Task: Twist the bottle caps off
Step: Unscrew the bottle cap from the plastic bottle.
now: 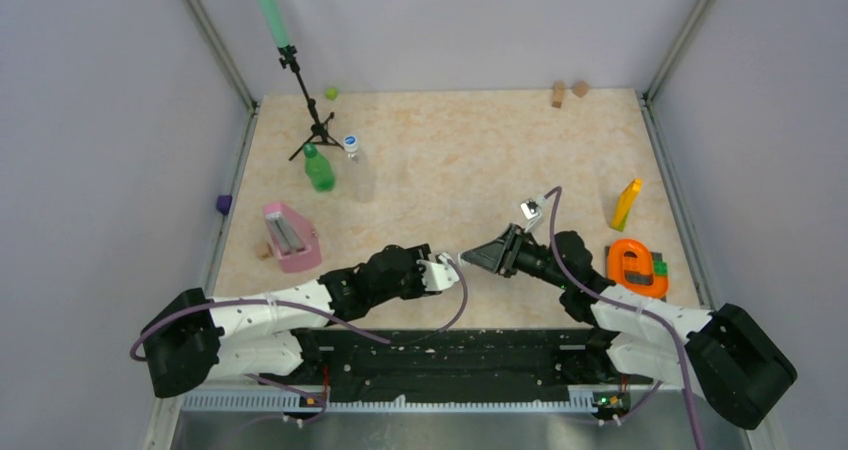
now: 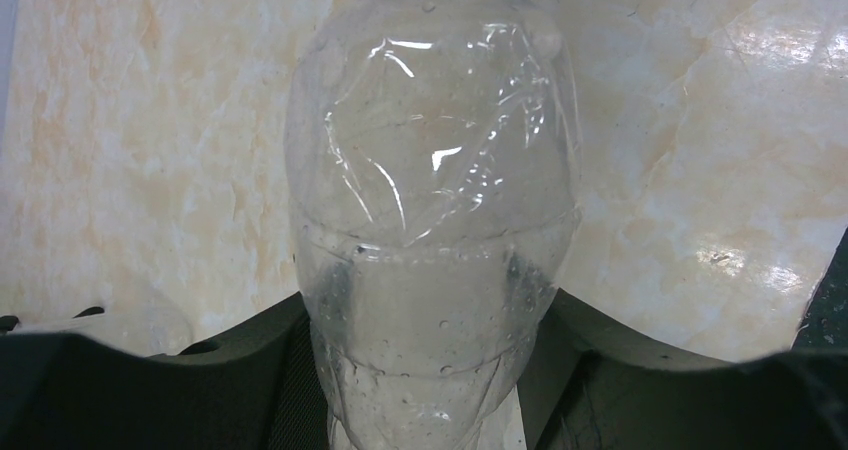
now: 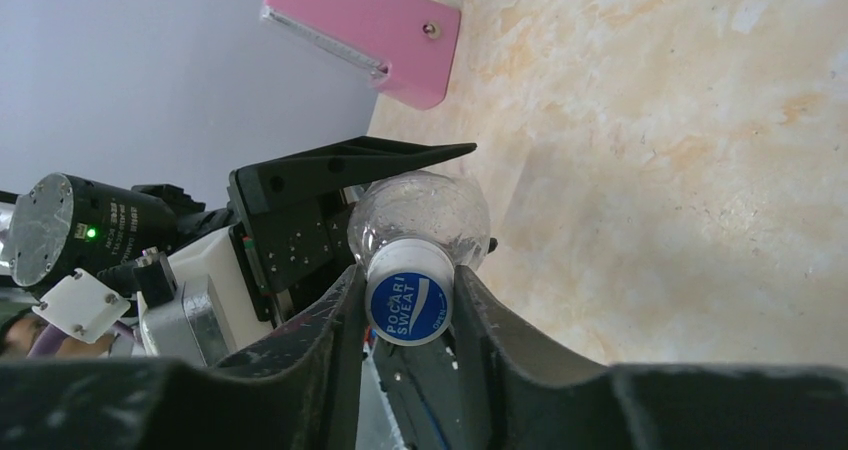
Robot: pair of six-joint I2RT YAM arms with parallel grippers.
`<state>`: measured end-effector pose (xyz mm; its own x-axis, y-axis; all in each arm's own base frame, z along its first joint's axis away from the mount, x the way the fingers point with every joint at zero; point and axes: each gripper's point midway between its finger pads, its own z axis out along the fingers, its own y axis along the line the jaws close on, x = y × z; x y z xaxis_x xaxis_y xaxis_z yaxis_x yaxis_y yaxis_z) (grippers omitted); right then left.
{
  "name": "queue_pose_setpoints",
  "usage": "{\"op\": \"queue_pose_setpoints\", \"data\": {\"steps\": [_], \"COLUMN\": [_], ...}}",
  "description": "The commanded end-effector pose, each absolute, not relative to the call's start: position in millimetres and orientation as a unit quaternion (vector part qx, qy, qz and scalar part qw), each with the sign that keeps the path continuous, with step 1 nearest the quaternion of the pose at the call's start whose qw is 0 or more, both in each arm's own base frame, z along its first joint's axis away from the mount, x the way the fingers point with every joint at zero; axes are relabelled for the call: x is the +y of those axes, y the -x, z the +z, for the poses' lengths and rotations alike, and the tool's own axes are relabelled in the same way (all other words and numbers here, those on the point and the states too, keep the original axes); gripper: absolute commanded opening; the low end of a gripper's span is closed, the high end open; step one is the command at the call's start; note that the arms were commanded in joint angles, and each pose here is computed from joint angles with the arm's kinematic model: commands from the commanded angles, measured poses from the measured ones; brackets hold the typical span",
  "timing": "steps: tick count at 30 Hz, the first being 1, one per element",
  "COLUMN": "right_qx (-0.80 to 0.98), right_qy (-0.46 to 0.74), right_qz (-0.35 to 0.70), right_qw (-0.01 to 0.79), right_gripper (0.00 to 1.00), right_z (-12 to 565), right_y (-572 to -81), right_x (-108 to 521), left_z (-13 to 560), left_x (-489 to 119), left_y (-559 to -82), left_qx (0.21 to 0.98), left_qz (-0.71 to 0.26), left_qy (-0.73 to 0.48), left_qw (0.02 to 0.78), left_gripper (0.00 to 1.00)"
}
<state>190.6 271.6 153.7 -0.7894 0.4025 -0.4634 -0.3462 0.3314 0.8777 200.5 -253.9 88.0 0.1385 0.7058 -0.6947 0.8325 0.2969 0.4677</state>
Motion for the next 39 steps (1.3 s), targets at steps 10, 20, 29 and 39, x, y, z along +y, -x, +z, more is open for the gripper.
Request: {"op": "queue_pose_setpoints", "data": {"steps": [10,20,29,39], "right_qx": [0.716,0.697,0.72,0.684], "right_qy": [0.079,0.139,0.133,0.028], "right_qz": [0.586,0.535,0.527,0.573], "right_qw": [0.371,0.457,0.431,0.451], "right_gripper": [0.08,0.04,0.37,0.66], "right_z": [168,150,149,182], "right_y": [-180,-172,-179,-196], "right_x": [273,256,264,259], "left_z": [109,125,117,93], "left_x": [-277,-294,-287,-267], "left_y": [-191,-161,-186,-204], "left_qx": [0.622,0.571,0.608,0.643], "left_qz": [-0.129,-0.278,-0.245,-0.155], "left_qy": [-0.587,-0.601,-0.581,-0.59], "left_qw": [0.502,0.485,0.482,0.464], "left_gripper": [0.0,0.0,0.0,0.0]}}
